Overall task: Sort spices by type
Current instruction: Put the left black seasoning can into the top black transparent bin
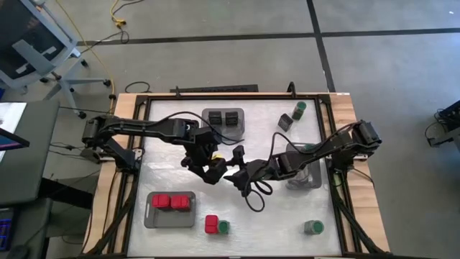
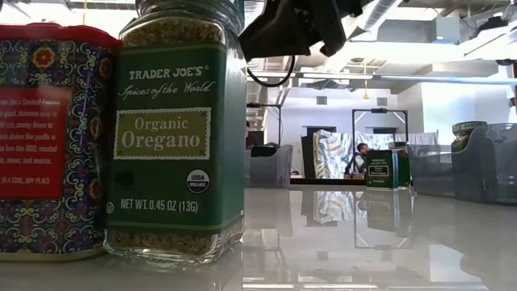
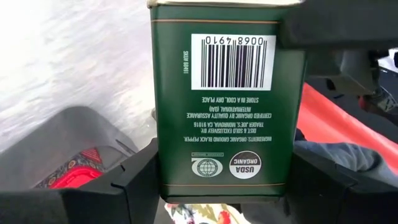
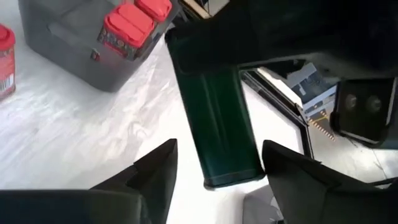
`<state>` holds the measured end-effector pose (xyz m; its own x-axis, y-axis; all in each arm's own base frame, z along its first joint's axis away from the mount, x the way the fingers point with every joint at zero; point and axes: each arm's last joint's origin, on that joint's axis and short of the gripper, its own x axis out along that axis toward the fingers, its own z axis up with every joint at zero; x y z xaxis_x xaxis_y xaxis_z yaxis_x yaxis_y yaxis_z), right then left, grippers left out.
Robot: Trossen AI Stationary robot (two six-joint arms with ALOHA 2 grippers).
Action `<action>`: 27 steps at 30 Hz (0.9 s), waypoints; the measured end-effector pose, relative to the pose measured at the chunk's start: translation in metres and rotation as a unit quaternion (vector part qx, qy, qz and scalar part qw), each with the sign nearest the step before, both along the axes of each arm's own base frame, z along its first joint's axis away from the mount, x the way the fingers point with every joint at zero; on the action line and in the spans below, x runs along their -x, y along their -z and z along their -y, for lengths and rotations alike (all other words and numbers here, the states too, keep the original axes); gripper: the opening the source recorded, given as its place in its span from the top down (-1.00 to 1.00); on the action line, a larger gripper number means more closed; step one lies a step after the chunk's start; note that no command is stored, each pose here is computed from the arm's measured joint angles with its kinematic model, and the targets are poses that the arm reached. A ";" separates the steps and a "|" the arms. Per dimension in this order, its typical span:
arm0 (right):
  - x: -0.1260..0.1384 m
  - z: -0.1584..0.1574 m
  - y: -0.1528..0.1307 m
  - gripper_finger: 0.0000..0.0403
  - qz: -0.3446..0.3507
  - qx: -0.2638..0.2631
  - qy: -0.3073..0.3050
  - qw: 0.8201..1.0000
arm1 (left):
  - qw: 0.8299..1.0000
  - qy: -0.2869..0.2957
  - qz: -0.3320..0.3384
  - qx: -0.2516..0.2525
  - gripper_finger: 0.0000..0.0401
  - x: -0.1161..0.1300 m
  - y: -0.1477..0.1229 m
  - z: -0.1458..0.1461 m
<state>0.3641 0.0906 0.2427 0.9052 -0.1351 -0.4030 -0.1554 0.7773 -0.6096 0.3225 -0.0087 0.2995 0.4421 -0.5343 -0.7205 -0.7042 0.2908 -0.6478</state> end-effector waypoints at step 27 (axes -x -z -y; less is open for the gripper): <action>0.001 -0.003 0.001 0.24 -0.007 -0.002 -0.010 1.000 | 1.000 -0.015 0.017 0.006 -0.34 -0.005 -0.002 0.000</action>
<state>0.3629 0.0931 0.2412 0.9016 -0.1162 -0.4166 -0.1792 0.7762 -0.6044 0.3270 -0.0086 0.3014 0.4820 -0.5293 -0.6983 -0.6895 0.2626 -0.6750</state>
